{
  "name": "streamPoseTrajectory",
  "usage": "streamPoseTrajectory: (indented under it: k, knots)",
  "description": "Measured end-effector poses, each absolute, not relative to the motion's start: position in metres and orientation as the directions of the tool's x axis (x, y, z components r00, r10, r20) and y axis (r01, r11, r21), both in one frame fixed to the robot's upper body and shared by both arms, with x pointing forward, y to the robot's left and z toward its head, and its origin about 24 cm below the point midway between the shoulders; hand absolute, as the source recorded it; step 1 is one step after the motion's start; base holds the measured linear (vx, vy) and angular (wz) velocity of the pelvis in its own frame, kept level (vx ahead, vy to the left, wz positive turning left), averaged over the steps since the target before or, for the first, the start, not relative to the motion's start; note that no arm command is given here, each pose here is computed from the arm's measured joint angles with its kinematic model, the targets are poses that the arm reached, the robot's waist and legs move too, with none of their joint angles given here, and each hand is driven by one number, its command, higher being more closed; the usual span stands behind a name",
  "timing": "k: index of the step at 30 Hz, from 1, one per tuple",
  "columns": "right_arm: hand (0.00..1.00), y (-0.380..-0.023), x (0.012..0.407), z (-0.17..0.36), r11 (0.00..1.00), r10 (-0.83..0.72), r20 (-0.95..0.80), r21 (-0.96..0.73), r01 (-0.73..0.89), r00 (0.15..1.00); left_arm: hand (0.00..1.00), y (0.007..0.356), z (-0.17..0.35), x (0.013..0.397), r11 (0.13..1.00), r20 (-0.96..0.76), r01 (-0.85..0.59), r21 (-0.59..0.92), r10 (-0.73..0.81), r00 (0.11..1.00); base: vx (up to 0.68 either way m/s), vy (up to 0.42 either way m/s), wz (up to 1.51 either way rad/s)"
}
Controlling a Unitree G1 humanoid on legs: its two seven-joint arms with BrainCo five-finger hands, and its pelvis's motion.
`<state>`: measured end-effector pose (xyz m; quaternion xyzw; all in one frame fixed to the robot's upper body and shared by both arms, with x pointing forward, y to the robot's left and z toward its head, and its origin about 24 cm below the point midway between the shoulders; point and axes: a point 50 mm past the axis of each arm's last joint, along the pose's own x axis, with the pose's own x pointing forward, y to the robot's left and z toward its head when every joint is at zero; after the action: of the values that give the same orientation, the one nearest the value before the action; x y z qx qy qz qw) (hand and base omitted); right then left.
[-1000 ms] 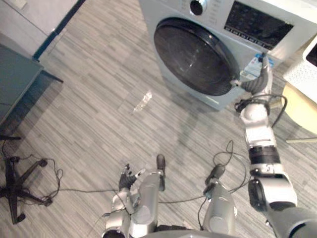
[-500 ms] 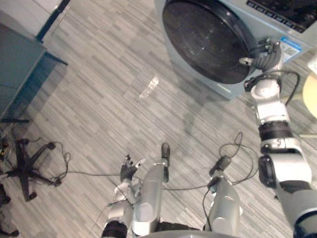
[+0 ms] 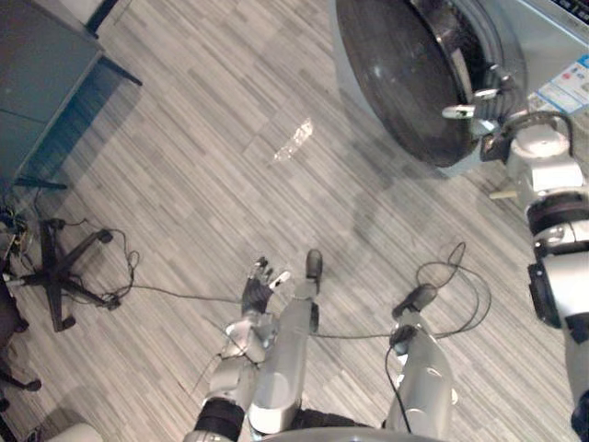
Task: Pick up the laundry basket with both hands and put the clothes into the washing machine.
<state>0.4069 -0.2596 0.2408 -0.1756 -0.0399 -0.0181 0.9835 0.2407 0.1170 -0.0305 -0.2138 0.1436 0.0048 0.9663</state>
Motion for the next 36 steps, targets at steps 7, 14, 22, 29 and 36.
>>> streamPoseTrajectory:
  k: [7, 14, 22, 29, 36]
  knots:
    - [0.0, -0.227, 0.395, 0.158, 0.946, 0.234, -0.108, -0.205, -0.252, 0.966, 0.0, 0.11, -0.008, 0.246, 0.899, -0.171, 0.016, -0.438, -0.101, 0.98, 0.02, -0.073, 0.0]
    - [0.0, -0.174, 0.328, 0.003, 0.912, 0.391, -0.37, 0.276, -0.302, 0.843, 0.0, 0.167, 0.071, 0.261, 0.896, 0.134, -0.131, -0.424, 0.205, 0.97, 0.01, -0.023, 0.08]
    - [0.0, -0.156, 0.294, -0.055, 0.945, 0.284, -0.513, 0.293, -0.146, 0.81, 0.0, 0.152, 0.2, 0.282, 0.982, 0.655, -0.173, -0.074, 0.179, 0.734, -0.05, -0.015, -0.03]
    - [0.0, -0.156, 0.291, -0.063, 0.971, 0.237, -0.598, 0.125, -0.204, 0.765, 0.0, 0.092, 0.178, 0.341, 0.952, 0.437, 0.268, 0.15, -0.307, 0.845, 0.0, -0.033, -0.26]
    - [0.0, -0.156, 0.308, -0.047, 0.961, 0.232, -0.574, 0.013, -0.275, 0.785, 0.0, 0.108, 0.154, 0.393, 0.908, 0.082, 0.345, 0.24, -0.373, 0.924, 0.01, -0.074, -0.19]
